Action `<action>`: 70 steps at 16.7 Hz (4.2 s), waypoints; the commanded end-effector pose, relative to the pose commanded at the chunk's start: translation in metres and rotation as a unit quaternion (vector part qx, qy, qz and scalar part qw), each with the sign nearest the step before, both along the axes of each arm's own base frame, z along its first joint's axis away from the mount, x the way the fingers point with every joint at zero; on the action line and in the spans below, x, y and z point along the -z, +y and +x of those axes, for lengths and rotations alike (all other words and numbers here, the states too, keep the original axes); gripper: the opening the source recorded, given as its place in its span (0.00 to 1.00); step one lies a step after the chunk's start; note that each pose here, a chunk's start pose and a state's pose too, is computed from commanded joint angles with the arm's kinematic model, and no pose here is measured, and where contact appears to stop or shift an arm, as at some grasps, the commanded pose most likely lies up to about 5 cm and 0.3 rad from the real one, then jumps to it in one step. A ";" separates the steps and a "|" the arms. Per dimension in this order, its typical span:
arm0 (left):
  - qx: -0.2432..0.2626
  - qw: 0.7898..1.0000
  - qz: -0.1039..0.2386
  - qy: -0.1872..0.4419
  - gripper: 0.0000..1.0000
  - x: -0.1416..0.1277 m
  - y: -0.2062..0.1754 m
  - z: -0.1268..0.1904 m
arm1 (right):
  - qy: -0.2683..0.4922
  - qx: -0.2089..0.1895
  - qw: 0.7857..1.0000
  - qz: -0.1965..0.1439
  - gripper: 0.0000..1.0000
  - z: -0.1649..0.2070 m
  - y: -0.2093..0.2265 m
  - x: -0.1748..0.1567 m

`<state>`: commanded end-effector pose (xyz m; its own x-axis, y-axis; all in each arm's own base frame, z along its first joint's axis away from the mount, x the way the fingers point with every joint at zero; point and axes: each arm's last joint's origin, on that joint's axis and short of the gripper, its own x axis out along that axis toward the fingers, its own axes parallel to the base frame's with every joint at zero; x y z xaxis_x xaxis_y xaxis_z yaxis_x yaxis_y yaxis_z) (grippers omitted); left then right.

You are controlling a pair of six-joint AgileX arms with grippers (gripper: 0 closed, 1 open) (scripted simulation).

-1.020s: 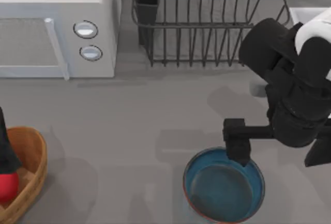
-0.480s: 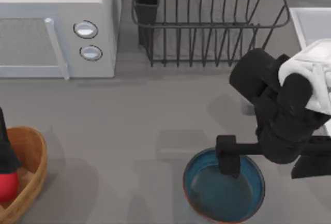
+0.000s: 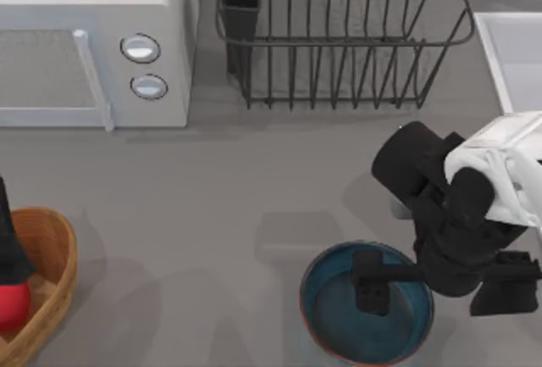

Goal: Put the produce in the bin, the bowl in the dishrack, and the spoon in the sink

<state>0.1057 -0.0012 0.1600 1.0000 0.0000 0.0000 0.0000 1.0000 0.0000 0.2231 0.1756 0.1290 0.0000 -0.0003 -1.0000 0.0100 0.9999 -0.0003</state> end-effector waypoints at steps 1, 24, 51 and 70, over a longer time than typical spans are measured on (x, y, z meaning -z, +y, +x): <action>0.000 1.000 0.000 0.000 1.00 0.000 0.000 0.000 | 0.000 0.000 1.000 0.000 1.00 0.000 0.000 0.000; 0.000 1.000 0.000 0.000 1.00 0.000 0.000 0.000 | -0.001 0.000 1.000 0.000 0.00 0.000 0.000 -0.001; 0.000 1.000 0.000 0.000 1.00 0.000 0.000 0.000 | -0.424 -0.142 0.895 -0.004 0.00 0.007 0.072 -0.171; 0.000 1.000 0.000 0.000 1.00 0.000 0.000 0.000 | -0.705 0.000 0.709 -0.010 0.00 -0.017 0.100 -0.273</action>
